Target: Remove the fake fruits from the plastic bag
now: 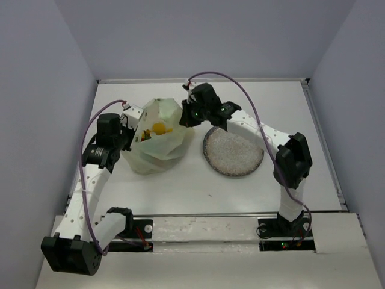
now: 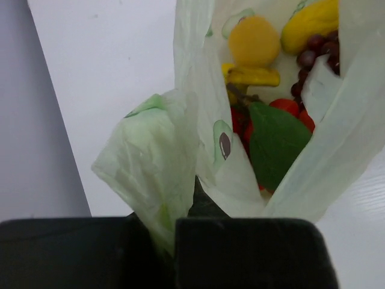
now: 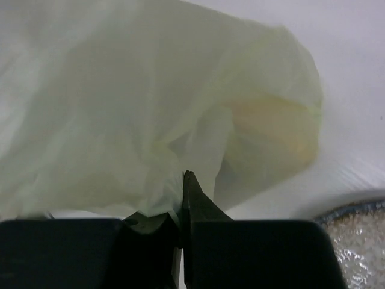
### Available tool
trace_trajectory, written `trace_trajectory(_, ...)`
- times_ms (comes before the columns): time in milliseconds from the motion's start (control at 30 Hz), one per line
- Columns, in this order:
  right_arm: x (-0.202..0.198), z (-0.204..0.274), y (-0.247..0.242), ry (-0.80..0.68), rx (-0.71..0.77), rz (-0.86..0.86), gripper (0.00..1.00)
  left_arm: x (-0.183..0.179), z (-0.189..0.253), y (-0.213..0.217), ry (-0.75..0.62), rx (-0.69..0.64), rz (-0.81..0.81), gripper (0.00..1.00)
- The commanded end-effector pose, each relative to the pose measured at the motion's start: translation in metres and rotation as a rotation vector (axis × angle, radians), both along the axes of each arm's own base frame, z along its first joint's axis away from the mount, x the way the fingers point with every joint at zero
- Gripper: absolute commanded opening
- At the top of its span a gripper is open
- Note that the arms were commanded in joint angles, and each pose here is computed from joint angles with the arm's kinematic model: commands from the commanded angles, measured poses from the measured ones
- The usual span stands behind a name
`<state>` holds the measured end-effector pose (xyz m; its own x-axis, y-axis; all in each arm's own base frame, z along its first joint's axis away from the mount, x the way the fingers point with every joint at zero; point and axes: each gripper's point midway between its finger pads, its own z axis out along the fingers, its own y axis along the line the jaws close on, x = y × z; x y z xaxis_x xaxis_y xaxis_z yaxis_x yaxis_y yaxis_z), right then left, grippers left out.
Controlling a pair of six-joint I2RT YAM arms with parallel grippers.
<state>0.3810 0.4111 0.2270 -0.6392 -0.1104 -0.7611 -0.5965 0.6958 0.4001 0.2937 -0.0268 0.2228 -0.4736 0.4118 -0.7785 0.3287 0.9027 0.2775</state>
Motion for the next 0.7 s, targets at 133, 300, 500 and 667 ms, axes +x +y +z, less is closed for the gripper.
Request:
trace_trajectory(133, -0.059, -0.093, -0.102, 0.15, -0.231, -0.246, 0.01, -0.025, -0.056, 0.034, 0.095, 0.15, 0.097, 0.0)
trace_trajectory(300, -0.101, -0.13, -0.142, 0.261, -0.28, -0.324, 0.01, -0.053, -0.079, 0.022, 0.137, 0.227, -0.125, 0.0)
trace_trajectory(500, -0.117, -0.144, -0.144, 0.326, -0.305, -0.284, 0.01, -0.061, -0.094, 0.049, 0.143, 0.419, -0.13, 0.0)
trace_trajectory(667, -0.094, -0.119, -0.13, 0.257, -0.363, -0.201, 0.45, -0.041, -0.06, 0.023, 0.048, 0.287, -0.173, 0.0)
